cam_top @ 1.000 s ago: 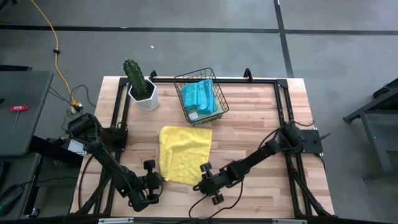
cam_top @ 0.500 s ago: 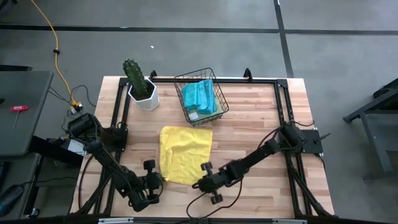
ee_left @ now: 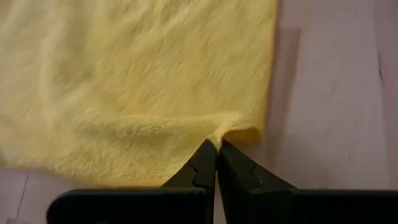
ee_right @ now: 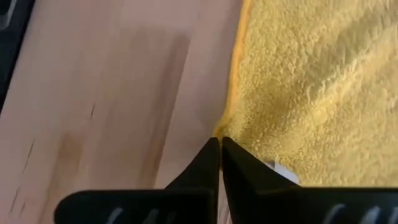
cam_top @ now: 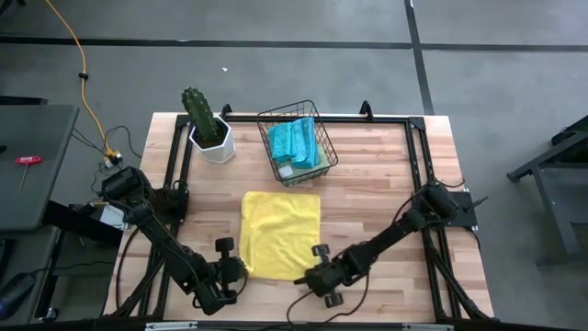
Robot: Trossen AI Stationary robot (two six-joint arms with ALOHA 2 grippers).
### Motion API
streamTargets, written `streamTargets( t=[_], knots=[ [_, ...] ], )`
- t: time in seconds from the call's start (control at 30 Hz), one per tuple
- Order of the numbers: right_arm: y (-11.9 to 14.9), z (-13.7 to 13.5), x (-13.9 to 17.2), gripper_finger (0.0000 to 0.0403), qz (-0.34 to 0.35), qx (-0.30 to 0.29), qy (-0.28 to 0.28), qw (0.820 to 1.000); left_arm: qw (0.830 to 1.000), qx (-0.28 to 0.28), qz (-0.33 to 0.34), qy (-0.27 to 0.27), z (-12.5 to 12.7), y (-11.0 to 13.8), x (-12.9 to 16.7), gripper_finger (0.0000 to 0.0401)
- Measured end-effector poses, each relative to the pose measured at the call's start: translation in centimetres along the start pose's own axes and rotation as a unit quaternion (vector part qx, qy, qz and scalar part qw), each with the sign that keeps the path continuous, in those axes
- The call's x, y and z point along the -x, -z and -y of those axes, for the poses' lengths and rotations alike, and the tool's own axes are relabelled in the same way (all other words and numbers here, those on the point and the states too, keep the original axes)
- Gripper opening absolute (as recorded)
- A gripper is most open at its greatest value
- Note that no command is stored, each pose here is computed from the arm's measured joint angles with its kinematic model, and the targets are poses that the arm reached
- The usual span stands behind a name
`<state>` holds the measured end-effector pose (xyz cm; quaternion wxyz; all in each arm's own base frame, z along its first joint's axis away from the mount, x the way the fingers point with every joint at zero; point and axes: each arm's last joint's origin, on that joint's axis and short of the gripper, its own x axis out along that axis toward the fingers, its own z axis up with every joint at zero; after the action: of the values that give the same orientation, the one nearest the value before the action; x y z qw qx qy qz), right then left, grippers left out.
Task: Fold microfiber towels
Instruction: Fold the yellow microfiber cloth
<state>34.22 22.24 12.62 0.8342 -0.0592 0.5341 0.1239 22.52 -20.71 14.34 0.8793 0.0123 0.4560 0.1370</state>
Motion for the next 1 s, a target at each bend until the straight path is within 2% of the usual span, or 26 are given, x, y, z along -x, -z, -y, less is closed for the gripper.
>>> streamTargets(
  t=[0.2,0.33,0.5,0.67,0.9,1.0],
  knots=[
    [1.7,-1.9,1.8,0.0001,-0.05,-0.02,0.014,0.998,1.0,0.013,-0.021,-0.003,-0.1,0.4,0.2,0.0],
    [2.1,-3.1,2.1,0.0,-0.049,-0.025,0.013,0.998,0.999,0.024,-0.03,0.014,0.2,0.4,0.3,0.0],
    [2.2,-4.0,2.3,0.0,-0.041,-0.035,-0.004,0.999,0.998,0.042,-0.018,0.05,0.9,0.0,0.4,0.0],
    [1.8,-4.3,3.5,0.0,-0.022,-0.029,-0.018,0.999,0.997,0.028,-0.008,0.075,1.2,-0.3,0.6,0.0],
    [0.8,-4.0,6.4,0.0,0.025,-0.023,-0.018,0.999,0.992,0.022,-0.051,0.11,1.1,-0.4,0.8,0.0],
    [0.6,-3.3,7.5,0.0,0.04,-0.043,0.006,0.998,0.992,0.025,-0.052,0.115,0.4,-1.0,1.5,0.0]
  ],
)
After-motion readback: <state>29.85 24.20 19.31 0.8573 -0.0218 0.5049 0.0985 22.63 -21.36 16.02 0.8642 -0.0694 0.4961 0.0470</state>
